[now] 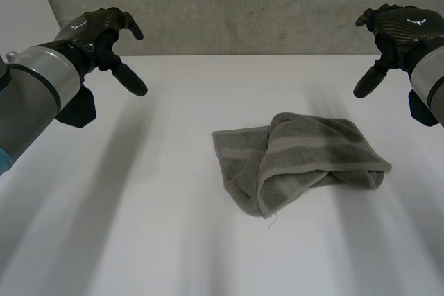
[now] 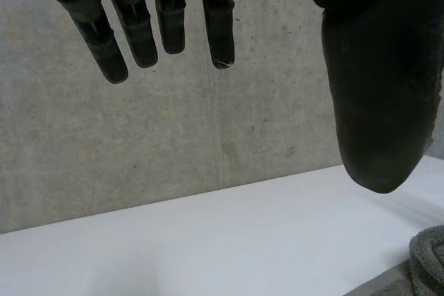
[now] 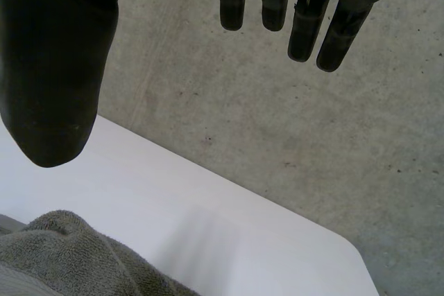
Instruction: Fold the towel.
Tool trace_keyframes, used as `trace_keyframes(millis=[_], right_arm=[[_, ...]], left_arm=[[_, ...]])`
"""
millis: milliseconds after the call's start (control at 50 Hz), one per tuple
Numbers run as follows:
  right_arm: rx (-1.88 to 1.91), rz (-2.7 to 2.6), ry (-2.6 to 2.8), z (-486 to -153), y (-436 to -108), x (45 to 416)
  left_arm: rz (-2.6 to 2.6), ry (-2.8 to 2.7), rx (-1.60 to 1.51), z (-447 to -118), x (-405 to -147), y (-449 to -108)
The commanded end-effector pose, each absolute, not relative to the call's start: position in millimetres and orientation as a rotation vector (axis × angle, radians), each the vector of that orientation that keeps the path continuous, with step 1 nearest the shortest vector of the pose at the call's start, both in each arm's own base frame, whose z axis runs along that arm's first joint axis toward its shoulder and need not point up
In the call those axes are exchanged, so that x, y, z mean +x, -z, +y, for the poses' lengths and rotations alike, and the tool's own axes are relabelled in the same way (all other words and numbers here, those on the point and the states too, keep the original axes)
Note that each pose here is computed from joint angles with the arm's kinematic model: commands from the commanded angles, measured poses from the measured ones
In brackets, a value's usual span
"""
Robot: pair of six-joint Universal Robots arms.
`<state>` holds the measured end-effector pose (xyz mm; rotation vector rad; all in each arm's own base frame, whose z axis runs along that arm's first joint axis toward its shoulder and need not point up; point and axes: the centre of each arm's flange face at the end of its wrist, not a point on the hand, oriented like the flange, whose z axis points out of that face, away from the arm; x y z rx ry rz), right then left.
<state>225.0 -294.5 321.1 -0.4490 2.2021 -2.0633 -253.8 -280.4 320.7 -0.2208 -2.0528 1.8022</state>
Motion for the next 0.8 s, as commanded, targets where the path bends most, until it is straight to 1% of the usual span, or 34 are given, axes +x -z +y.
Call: trace_keyframes(millis=[20, 160, 200, 220, 240, 260, 300, 320, 340, 360, 380, 400, 420, 460, 480, 500, 520, 540, 580, 600, 620, 640, 660, 700, 800], right_arm=[[-0.448, 2.195, 2.067, -293.7, -323.0, 224.9], [-0.525, 2.180, 2.068, -289.8, -324.2, 229.4], [-0.711, 2.199, 2.082, -286.0, -317.9, 232.1], [-0.712, 2.199, 2.082, -286.0, -317.9, 232.1], [-0.865, 2.210, 2.074, -282.9, -310.0, 235.5], [-0.866, 2.210, 2.074, -282.9, -309.9, 235.5], [-1.220, 2.186, 2.007, -265.3, -287.4, 248.7], [-1.222, 2.185, 2.006, -265.2, -287.3, 248.8], [-1.387, 2.127, 1.961, -251.3, -275.0, 260.8], [-1.534, 2.067, 1.904, -237.7, -261.0, 273.6], [-1.535, 2.066, 1.903, -237.6, -260.9, 273.7], [-1.646, 2.016, 1.854, -227.7, -247.1, 283.8], [-1.647, 2.016, 1.853, -227.6, -246.9, 283.9], [-1.734, 1.967, 1.800, -219.3, -224.4, 297.2], [-1.734, 1.967, 1.800, -219.3, -224.3, 297.2], [-1.745, 1.951, 1.786, -217.6, -214.3, 302.4], [-1.754, 1.946, 1.770, -218.2, -202.5, 305.6], [-1.754, 1.946, 1.770, -218.2, -202.4, 305.7], [-1.768, 1.913, 1.772, -216.2, -183.5, 315.3], [-1.768, 1.913, 1.772, -216.2, -183.5, 315.4], [-1.774, 1.894, 1.779, -215.5, -175.0, 319.9], [-1.779, 1.888, 1.778, -215.7, -165.4, 323.1], [-1.779, 1.888, 1.778, -215.7, -165.3, 323.1], [-1.777, 1.892, 1.790, -219.5, -151.0, 326.4], [-1.769, 1.912, 1.805, -223.7, -144.8, 327.1]], left_arm=[[-2.056, -1.804, -0.226, -280.1, -253.6, -320.1], [-2.069, -1.794, -0.235, -279.7, -254.2, -314.7], [-2.078, -1.785, -0.239, -280.1, -254.5, -310.8], [-2.092, -1.762, -0.249, -281.1, -255.8, -304.0], [-2.093, -1.744, -0.263, -282.9, -258.4, -298.1], [-2.093, -1.744, -0.263, -282.9, -258.4, -298.0], [-2.087, -1.677, -0.321, -284.8, -270.4, -281.0], [-2.087, -1.677, -0.321, -284.8, -270.5, -280.9], [-2.085, -1.627, -0.366, -282.5, -280.1, -268.9], [-2.085, -1.626, -0.366, -282.5, -280.2, -268.8], [-2.084, -1.581, -0.401, -280.8, -288.6, -256.8], [-2.085, -1.540, -0.437, -280.0, -296.1, -243.8], [-2.085, -1.540, -0.437, -280.0, -296.2, -243.7], [-2.114, -1.472, -0.510, -278.7, -306.0, -213.7], [-2.114, -1.472, -0.510, -278.7, -306.1, -213.6], [-2.131, -1.446, -0.552, -276.0, -310.4, -198.6], [-2.132, -1.446, -0.553, -275.9, -310.4, -198.5], [-2.146, -1.426, -0.600, -272.7, -314.9, -184.3], [-2.143, -1.413, -0.679, -267.1, -324.8, -163.8], [-2.143, -1.413, -0.679, -267.1, -324.9, -163.7], [-2.137, -1.410, -0.698, -265.0, -328.5, -156.2], [-2.137, -1.410, -0.698, -265.0, -328.5, -156.2], [-2.130, -1.407, -0.716, -262.1, -331.7, -150.5], [-2.120, -1.408, -0.726, -260.0, -334.7, -145.8], [-2.089, -1.401, -0.760, -252.1, -345.0, -134.9]])
